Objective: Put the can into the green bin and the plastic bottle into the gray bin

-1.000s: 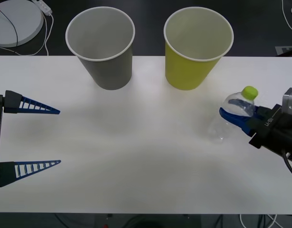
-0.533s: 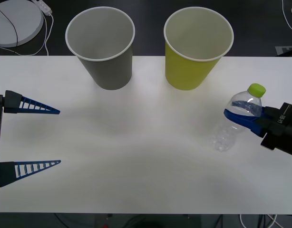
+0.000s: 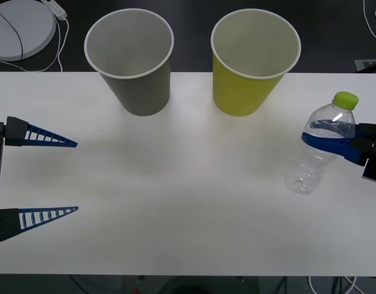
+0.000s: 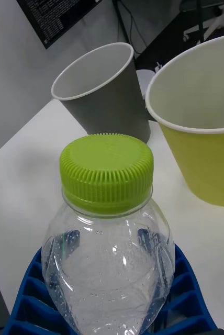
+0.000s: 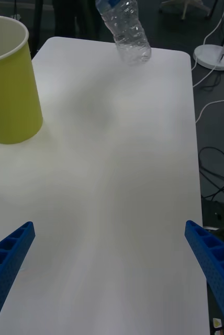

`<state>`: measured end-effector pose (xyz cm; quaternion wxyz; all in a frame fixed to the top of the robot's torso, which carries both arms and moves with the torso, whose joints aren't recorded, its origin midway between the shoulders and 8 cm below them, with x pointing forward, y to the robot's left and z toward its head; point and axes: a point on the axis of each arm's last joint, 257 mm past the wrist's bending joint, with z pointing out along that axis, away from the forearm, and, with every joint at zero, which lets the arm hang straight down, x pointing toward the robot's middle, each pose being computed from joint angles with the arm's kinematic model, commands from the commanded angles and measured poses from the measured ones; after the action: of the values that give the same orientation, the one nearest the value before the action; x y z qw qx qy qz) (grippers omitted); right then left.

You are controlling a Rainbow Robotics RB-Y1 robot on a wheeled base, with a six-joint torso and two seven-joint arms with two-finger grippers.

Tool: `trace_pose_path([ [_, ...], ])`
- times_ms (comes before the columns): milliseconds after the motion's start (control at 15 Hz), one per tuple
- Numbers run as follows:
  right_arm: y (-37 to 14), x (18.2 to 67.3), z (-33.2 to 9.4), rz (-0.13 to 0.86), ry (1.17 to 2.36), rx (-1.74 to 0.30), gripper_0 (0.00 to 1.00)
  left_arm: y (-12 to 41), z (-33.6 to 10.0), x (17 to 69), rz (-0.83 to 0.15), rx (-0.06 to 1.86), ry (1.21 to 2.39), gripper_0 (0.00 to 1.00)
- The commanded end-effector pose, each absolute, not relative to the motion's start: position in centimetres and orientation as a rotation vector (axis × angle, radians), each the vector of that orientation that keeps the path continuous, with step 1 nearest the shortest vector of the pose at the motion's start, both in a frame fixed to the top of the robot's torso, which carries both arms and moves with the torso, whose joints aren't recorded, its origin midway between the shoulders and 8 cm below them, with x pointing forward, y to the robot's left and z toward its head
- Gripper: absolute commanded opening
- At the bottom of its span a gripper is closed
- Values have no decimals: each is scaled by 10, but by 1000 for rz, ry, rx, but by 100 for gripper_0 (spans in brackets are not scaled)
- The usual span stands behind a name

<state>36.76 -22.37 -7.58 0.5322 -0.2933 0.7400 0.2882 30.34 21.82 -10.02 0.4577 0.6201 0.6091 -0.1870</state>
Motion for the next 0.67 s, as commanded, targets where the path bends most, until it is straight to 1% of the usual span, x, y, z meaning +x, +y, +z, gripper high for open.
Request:
trace_pose_path([
  [67, -218, 364, -58, 679, 1784, -714, 0, 218, -100, 303, -461, 1528, 1501, 100],
  [333, -197, 358, -38, 707, 1787, -739, 0, 218, -100, 303, -461, 1528, 1501, 100],
  [467, -186, 356, -28, 686, 1775, -784, 0, 218, -100, 303, -461, 1528, 1501, 100],
  [667, -175, 355, -19, 665, 1798, -830, 0, 218, -100, 303, -461, 1528, 1501, 100],
])
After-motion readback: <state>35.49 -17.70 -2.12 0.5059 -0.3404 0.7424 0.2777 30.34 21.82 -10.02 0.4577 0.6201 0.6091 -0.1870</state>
